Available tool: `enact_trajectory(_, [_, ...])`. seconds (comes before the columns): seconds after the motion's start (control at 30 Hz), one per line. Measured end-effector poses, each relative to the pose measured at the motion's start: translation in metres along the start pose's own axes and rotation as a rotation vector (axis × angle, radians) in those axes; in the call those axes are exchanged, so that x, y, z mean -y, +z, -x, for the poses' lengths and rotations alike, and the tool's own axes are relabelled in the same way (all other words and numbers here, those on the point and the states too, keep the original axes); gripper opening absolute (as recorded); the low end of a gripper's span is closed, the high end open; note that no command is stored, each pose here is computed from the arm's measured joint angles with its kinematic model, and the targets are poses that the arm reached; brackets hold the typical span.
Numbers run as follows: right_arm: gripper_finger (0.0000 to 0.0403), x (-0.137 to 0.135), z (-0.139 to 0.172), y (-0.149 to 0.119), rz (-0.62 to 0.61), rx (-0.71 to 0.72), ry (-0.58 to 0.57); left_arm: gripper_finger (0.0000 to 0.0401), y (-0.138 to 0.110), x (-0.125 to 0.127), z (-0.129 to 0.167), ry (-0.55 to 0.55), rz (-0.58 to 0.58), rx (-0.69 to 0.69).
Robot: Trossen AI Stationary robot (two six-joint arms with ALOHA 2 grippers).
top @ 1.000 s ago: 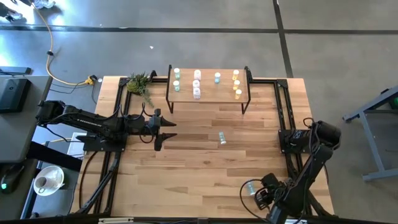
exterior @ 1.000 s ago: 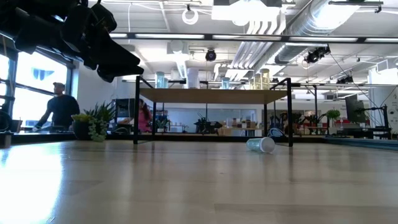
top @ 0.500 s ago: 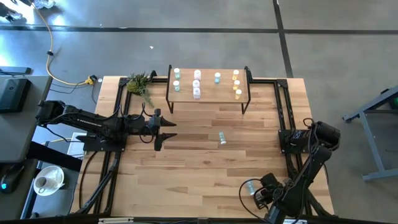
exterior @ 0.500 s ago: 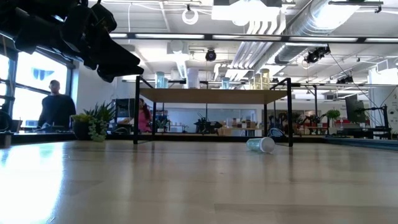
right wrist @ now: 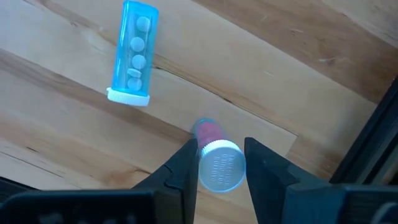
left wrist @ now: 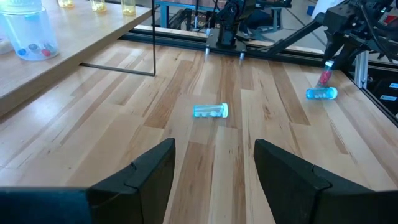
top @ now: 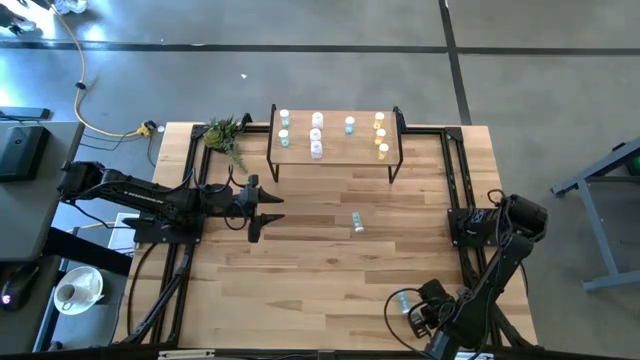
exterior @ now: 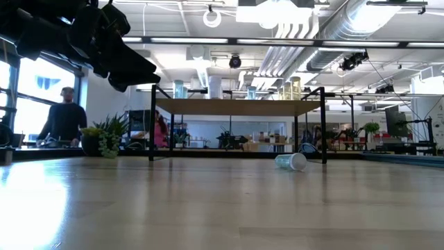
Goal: Pick and place medicine bottles onto shelf by color
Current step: Put the bottom blue pill bottle on the shelf aligned with the other blue pill bottle
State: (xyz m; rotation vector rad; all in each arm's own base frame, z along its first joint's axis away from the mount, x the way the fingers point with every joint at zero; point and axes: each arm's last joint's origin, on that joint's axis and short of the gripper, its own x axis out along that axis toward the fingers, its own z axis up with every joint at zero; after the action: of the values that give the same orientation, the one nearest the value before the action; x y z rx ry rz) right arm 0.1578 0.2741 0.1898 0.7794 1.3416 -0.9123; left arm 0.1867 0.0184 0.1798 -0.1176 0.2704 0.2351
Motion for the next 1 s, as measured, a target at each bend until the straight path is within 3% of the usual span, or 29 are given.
enact_trajectory(0.5, [0.0095,-0.012,0.02,0.007,0.08,0.017,0.04,0.0209,0.0,0.0,0.0,0.0,0.0,0.0])
enact_trajectory(1.0, [0.0095,-0.052,0.037,0.076,0.342,0.05,0.088,0.0209,0.0,0.002,0.0,-0.056,0.055,-0.008])
